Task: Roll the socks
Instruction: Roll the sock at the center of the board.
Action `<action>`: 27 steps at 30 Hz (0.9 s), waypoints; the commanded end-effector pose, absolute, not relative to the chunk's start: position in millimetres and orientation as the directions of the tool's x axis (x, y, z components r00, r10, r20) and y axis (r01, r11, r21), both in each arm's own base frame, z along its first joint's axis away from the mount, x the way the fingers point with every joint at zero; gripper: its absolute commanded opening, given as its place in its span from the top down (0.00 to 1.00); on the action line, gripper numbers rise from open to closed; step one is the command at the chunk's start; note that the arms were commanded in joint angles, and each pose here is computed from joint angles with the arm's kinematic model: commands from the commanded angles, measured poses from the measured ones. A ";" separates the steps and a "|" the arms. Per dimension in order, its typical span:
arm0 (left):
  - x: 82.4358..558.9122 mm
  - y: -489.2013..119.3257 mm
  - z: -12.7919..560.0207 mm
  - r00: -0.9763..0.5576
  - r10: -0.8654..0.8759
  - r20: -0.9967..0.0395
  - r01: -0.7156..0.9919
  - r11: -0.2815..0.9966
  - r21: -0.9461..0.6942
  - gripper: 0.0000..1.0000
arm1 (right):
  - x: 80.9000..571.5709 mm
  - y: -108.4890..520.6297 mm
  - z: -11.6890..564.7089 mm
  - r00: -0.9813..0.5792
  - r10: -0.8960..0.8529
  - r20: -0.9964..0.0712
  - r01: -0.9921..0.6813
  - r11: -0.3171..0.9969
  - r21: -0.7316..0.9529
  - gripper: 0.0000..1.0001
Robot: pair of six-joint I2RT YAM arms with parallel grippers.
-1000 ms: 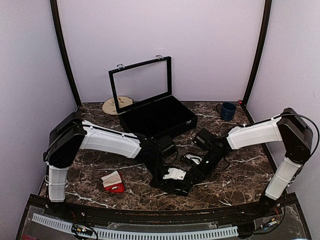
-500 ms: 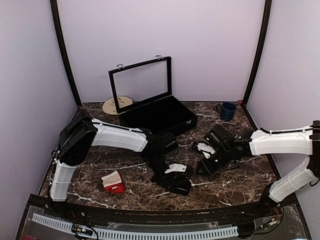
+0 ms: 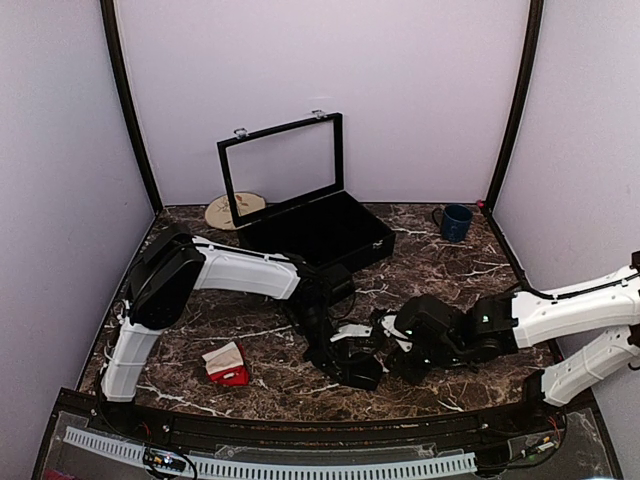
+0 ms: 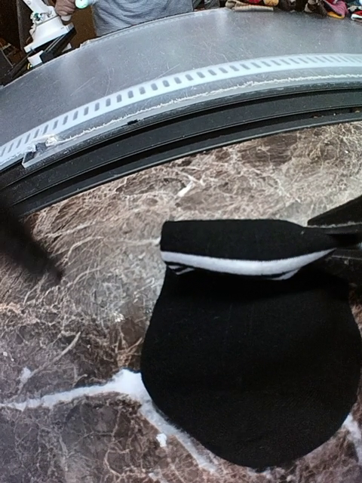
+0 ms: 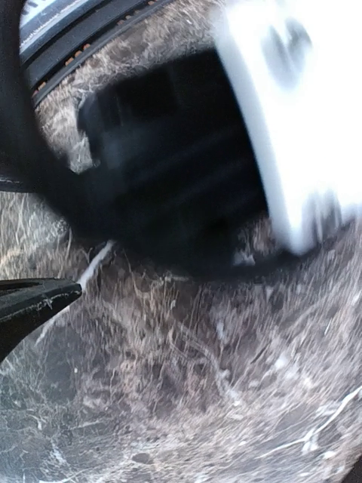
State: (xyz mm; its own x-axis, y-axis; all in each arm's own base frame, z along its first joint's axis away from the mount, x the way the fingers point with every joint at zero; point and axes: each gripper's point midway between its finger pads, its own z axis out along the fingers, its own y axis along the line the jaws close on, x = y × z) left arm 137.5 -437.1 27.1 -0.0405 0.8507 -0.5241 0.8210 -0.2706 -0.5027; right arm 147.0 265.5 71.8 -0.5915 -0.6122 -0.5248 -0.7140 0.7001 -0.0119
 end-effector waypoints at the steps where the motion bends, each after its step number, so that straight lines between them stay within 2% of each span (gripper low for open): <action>1: 134.8 -425.6 17.4 -0.067 0.888 -0.454 0.803 -0.222 -0.553 0.98 | 140.4 280.9 76.0 -0.517 -0.642 -0.566 -0.736 0.671 -0.088 0.63; 11: 135.5 -426.3 17.6 -0.077 0.891 -0.447 0.794 -0.216 -0.568 0.98 | 107.3 318.3 63.9 -0.348 -0.779 -0.522 -0.839 0.507 -0.197 0.64; 27: 136.3 -424.3 21.9 -0.106 0.885 -0.454 0.770 -0.216 -0.600 0.98 | 107.7 330.7 48.4 -0.250 -0.834 -0.492 -0.874 0.413 -0.256 0.64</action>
State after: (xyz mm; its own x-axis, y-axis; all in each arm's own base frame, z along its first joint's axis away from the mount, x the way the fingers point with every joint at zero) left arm 138.5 -435.2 27.6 -0.0826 0.8592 -0.5049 0.7938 -0.2496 -0.5546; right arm 106.2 320.0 45.6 -0.2890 -0.8347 -0.4687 -0.8677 0.4352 -0.2401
